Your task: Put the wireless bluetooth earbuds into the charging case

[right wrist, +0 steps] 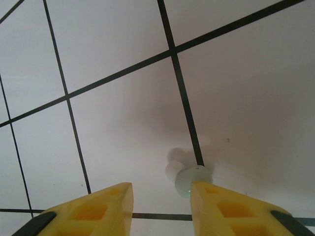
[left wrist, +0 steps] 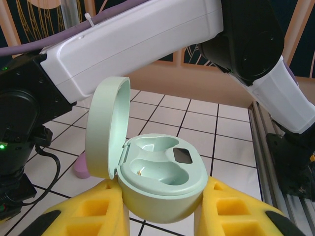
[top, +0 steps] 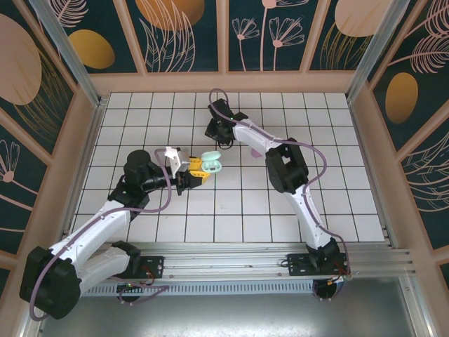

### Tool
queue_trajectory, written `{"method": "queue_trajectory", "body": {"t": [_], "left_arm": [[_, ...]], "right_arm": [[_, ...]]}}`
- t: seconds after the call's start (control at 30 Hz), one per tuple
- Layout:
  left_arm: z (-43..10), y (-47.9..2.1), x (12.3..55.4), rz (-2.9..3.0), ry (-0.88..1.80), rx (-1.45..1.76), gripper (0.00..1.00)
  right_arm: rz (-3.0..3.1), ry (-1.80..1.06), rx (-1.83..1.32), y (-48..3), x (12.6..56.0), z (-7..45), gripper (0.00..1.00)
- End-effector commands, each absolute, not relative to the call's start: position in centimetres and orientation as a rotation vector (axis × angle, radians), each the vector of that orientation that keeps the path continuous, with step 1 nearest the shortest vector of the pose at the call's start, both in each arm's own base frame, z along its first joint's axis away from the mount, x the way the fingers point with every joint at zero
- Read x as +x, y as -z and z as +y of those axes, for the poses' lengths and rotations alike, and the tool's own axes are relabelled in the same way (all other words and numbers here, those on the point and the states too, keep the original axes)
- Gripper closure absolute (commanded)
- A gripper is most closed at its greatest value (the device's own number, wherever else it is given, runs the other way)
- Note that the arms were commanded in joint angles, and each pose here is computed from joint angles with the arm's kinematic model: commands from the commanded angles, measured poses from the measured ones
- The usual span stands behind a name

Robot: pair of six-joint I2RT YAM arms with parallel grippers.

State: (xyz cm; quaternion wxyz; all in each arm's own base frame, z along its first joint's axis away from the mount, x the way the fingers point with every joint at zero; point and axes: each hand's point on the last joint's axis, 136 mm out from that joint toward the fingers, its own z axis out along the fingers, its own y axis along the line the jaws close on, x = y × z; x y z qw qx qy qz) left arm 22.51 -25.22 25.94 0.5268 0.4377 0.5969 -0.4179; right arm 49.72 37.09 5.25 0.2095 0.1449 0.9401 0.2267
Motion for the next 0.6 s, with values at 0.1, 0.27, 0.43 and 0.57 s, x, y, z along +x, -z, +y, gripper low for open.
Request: {"method": "queue_trajectory", "body": {"t": [0.1, 0.27, 0.43, 0.57], "left_arm": [[-25.0, -26.3, 22.0, 1.396, 0.972, 1.064, 0.95], [-25.0, -26.3, 22.0, 1.396, 0.975, 1.066, 0.95], [-25.0, -26.3, 21.9, 1.396, 0.972, 1.070, 0.95], [-24.8, -26.2, 21.8, 1.400, 0.957, 1.068, 0.95]], "right_arm": [[2.654, -0.518, 0.460, -2.3, 49.0, 36.1, 0.64], [2.666, -0.503, 0.472, -1.6, 48.8, 35.7, 0.64], [2.672, -0.507, 0.474, -1.0, 48.8, 35.7, 0.65], [2.677, -0.510, 0.448, -1.0, 48.9, 35.8, 0.67]]}}
